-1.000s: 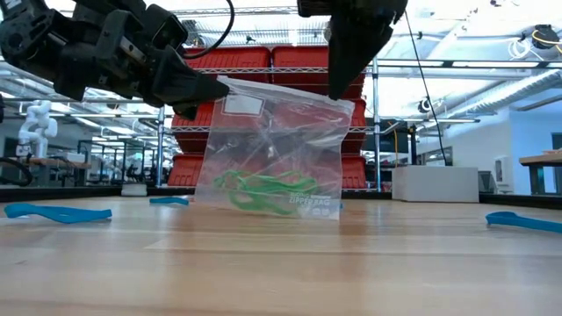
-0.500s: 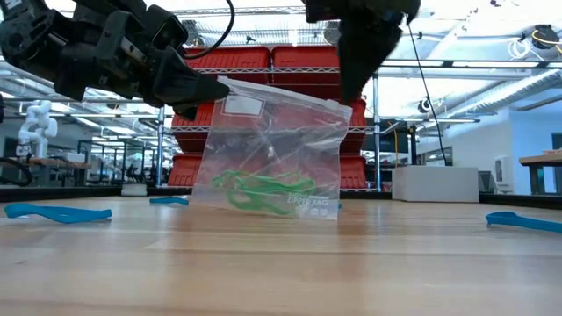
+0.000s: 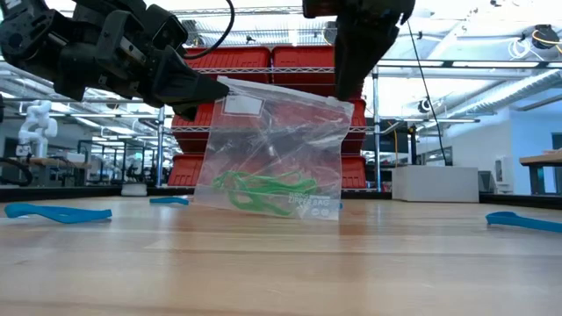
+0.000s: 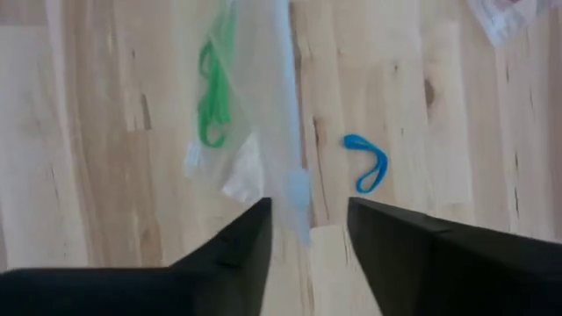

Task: Sort rubber bands
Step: Close the zip bag

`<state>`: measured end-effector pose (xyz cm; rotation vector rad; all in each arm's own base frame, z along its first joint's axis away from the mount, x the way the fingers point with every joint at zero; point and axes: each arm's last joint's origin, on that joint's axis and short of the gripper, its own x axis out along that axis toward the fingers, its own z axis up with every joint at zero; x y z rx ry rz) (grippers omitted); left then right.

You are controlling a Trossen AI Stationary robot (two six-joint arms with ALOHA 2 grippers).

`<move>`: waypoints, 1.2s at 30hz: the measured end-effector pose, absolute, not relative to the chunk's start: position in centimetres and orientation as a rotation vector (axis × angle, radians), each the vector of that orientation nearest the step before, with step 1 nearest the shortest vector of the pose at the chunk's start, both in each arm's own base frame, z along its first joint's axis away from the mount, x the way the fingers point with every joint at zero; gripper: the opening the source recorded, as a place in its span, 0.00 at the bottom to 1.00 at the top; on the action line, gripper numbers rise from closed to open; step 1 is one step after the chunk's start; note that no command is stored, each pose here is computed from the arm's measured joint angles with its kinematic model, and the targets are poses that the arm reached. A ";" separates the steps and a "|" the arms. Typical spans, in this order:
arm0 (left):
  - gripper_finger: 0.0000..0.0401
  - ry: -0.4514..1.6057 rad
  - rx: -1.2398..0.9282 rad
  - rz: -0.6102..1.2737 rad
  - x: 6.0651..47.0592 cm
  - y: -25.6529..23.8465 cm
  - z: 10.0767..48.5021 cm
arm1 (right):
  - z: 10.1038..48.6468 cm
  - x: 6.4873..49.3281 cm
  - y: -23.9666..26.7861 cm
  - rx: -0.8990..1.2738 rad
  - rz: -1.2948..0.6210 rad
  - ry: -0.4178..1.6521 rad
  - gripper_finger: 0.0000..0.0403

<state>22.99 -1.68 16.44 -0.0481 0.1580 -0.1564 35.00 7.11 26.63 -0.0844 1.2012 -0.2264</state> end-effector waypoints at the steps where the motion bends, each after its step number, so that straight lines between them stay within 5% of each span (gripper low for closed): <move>1: 0.00 0.158 -0.048 -0.156 23.0 -1.7 16.4 | 26.6 35.1 7.0 -0.085 -0.225 1.196 0.36; 9: 0.00 0.158 -0.048 -0.157 23.0 -1.7 16.4 | 26.7 35.6 5.8 -0.057 -0.206 1.179 0.43; 23: 0.00 0.163 -0.048 -0.157 23.0 -1.7 16.4 | 26.8 36.0 5.9 -0.026 -0.096 1.164 0.02; 36: 0.00 0.166 -0.048 -0.157 23.0 -1.7 16.4 | 26.6 35.4 5.8 -0.009 -0.159 1.222 0.07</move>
